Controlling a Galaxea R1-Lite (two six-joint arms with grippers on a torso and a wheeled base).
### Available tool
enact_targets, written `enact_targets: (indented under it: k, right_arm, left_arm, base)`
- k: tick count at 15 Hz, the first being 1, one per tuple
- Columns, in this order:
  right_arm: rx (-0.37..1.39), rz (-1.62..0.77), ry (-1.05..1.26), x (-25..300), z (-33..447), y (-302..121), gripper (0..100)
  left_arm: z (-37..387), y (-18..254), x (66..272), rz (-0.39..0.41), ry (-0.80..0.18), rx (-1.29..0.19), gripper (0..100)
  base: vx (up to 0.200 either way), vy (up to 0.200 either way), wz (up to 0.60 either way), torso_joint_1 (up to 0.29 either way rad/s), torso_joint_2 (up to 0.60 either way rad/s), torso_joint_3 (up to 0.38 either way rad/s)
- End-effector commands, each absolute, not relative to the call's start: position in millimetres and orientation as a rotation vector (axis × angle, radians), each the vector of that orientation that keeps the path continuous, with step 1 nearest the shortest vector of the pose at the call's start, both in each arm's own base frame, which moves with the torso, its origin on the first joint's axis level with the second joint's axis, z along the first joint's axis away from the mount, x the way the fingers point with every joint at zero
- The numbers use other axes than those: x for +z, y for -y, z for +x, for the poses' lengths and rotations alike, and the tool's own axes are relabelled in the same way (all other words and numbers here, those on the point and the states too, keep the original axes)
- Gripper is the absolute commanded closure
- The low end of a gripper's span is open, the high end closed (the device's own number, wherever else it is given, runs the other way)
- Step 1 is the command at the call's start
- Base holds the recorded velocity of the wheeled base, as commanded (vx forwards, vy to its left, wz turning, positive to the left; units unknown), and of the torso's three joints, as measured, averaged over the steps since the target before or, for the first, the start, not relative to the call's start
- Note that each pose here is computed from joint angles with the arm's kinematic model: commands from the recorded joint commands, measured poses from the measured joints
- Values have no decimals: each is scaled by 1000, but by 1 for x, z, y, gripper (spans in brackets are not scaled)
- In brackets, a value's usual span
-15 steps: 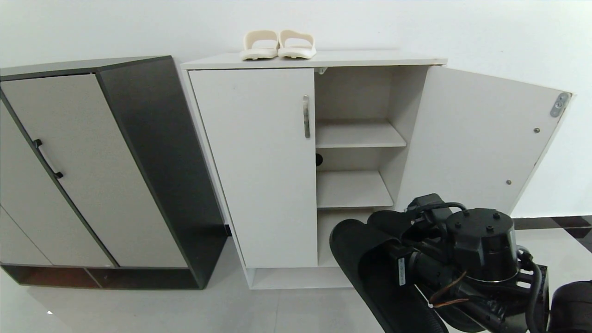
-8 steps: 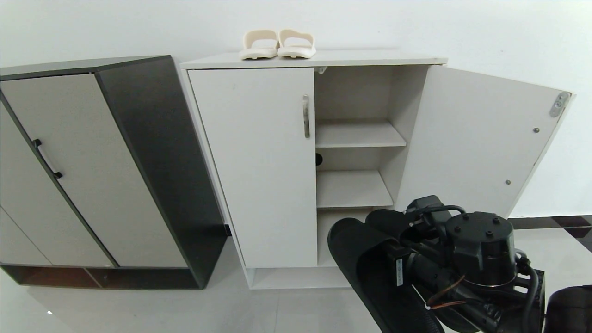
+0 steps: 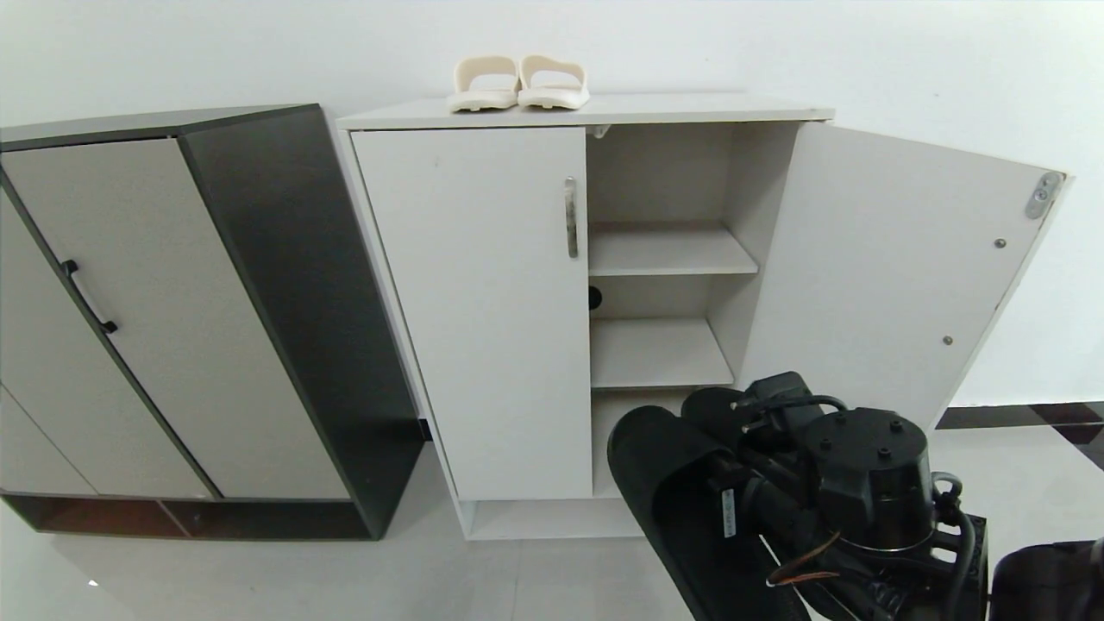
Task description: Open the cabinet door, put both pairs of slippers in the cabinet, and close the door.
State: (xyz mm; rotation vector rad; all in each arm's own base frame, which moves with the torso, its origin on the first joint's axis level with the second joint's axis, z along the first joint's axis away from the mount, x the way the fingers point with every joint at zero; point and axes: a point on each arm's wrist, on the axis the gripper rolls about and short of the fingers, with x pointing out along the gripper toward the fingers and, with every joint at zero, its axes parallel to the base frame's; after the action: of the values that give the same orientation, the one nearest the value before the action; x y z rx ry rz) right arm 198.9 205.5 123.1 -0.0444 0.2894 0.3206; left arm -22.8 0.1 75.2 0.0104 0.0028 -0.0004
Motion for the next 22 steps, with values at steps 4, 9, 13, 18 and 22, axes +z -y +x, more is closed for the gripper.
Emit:
enact_targets:
  k: [4, 9, 13, 18, 22]
  right_arm:
    - [360, -64, -306, 116, 190, -217, 100]
    - [339, -51, -301, 117, 197, -216, 100]
    - [175, 10, -289, 111, 227, -216, 100]
    - [121, 17, -300, 105, 242, -211, 100]
    - [87, 7, -317, 98, 250, -204, 100]
  left_arm:
    - [-23, 0, 75, 9, -6, 2, 100]
    - [-23, 0, 75, 9, -6, 2, 100]
    - [-23, 0, 75, 8, -6, 2, 100]
    - [-23, 0, 75, 6, -6, 2, 100]
    - [-23, 0, 75, 6, -6, 0, 100]
  base:
    - [0, -150, 0, 4, 3, 1]
    - [0, 0, 0, 0, 0, 0]
    - [0, 0, 0, 0, 0, 0]
    - [0, 0, 0, 0, 0, 0]
    - [0, 0, 0, 0, 0, 0]
